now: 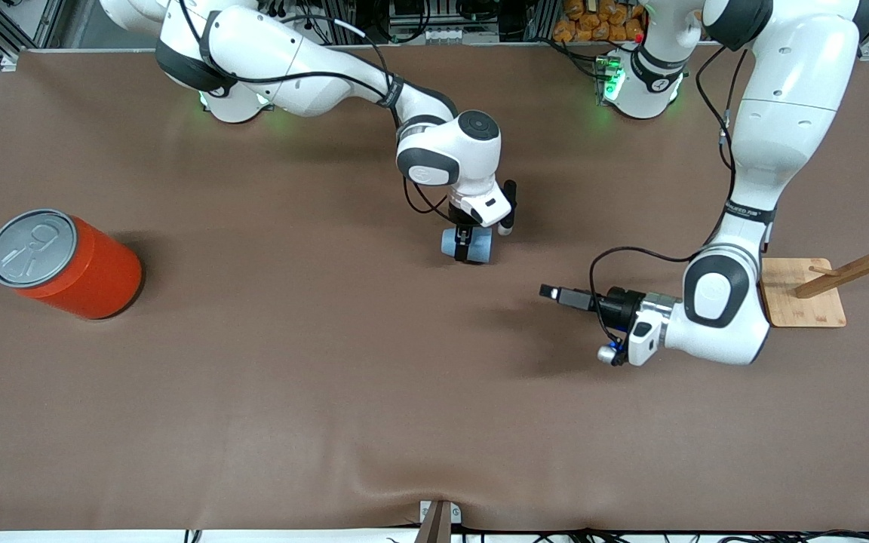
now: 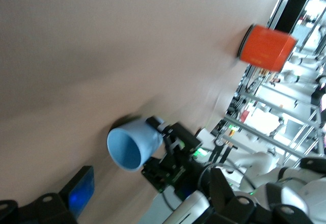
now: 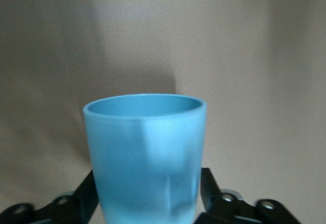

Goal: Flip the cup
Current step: 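Lower the cup onto the table and open the right gripper, then grasp the cup with the left gripper while the right gripper withdraws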

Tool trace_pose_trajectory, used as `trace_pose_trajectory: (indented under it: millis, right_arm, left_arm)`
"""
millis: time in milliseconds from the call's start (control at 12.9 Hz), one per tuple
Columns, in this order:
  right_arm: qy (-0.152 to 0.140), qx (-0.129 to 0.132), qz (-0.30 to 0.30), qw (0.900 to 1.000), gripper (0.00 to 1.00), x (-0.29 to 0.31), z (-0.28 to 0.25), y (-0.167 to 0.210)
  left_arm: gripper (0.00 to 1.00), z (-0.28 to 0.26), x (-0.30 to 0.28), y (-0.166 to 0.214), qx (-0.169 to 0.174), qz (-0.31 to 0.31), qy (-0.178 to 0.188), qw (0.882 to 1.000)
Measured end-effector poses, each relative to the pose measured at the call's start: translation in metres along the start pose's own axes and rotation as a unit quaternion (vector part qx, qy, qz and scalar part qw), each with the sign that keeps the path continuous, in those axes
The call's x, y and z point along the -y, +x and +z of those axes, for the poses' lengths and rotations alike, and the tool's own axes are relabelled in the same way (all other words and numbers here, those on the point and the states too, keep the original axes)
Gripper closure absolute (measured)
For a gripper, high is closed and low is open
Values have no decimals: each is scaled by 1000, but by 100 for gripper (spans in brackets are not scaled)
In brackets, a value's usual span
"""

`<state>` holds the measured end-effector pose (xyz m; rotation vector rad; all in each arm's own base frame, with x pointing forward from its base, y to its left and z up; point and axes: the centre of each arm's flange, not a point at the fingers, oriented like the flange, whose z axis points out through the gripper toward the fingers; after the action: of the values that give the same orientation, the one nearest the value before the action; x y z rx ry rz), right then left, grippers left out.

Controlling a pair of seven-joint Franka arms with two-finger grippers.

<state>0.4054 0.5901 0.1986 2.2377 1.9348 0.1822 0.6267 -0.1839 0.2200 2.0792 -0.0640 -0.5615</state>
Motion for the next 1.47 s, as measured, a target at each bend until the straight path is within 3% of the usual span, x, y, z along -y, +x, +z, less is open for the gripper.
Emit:
trace_pose_trajectory:
  millis: [77, 387, 619, 851, 1160, 1314, 1469]
  right_arm:
    - [-1, 0, 2, 1000, 0, -2, 0, 0]
    - [-6, -9, 17, 1000, 0, -20, -10, 0]
    - [8, -14, 31, 999, 0, -33, -39, -2]
    - [26, -1, 40, 999, 0, -42, -75, -10]
    - [52, 23, 49, 997, 0, -56, -128, -32]
    - [62, 18, 66, 996, 0, -83, -157, -52]
    - [68, 9, 87, 994, 0, -116, -172, -76]
  left_arm:
    - [0, 6, 6, -10, -1, 13, 5, 1000]
    - [0, 55, 24, -53, 20, 23, 17, 999]
    - [0, 96, 37, -65, 19, 25, 41, 999]
    - [0, 118, 26, -54, -16, 28, 40, 999]
    - [0, 94, -13, -27, -61, 52, 14, 997]
    - [0, 93, -28, -7, -78, 55, -6, 995]
    - [0, 107, -35, 12, -95, 60, 2, 994]
